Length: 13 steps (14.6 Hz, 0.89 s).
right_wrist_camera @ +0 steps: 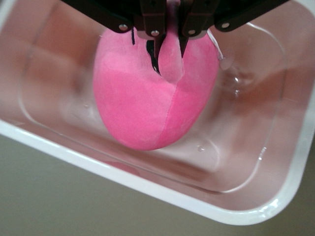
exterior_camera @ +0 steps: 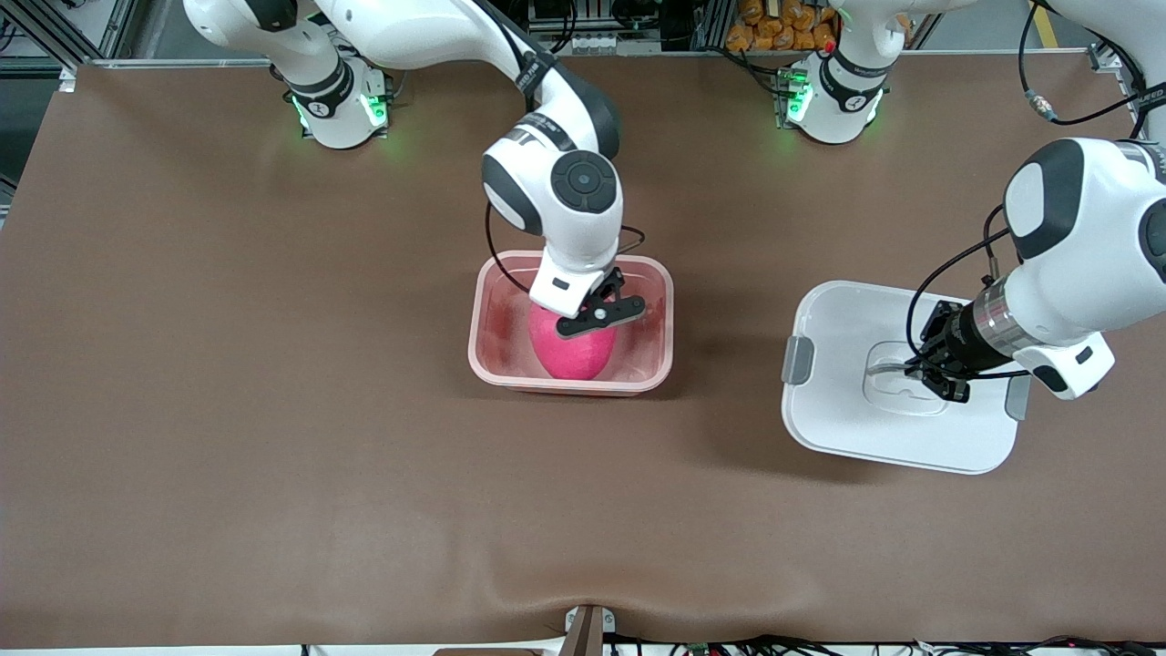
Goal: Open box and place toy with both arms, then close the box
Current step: 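Lower the pink toy into the open box with the right gripper, then open the right gripper to release the toy and raise it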
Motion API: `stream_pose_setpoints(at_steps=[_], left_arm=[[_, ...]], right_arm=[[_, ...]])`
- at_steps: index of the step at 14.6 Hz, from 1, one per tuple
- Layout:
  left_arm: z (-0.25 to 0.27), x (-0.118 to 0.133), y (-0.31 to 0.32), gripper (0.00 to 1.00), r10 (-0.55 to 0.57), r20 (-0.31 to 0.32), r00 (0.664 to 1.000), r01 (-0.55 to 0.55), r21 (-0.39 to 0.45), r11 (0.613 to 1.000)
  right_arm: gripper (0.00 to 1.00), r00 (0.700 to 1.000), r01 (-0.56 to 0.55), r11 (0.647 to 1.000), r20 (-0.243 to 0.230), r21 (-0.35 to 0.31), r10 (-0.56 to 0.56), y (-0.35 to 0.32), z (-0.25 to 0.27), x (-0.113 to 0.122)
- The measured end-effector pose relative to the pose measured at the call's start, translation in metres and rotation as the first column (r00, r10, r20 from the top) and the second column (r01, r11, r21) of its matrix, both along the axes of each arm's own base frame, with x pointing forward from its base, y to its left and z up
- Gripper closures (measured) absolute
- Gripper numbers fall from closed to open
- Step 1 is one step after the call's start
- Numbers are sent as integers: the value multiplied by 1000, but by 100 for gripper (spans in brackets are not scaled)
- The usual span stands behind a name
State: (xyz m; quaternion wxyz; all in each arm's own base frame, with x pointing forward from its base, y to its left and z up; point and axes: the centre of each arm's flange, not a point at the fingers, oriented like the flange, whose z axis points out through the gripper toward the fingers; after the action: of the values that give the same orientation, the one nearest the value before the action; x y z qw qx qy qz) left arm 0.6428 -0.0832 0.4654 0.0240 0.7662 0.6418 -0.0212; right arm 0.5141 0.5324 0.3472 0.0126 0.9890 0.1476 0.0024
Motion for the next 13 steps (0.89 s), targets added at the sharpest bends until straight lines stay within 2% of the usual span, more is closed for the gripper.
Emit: stream_pose_setpoints(at_steps=[8,13], left_arm=[[6,-8,24,93,-52,-51,997,52,5,999],[7,-13,23,93,-64,-77,995,65,6,998]], right_arm=[[89,988,119,987,81,109,-128,34,-30,-7],[89,987,108,984,106,139,-123,56,-56,-22]])
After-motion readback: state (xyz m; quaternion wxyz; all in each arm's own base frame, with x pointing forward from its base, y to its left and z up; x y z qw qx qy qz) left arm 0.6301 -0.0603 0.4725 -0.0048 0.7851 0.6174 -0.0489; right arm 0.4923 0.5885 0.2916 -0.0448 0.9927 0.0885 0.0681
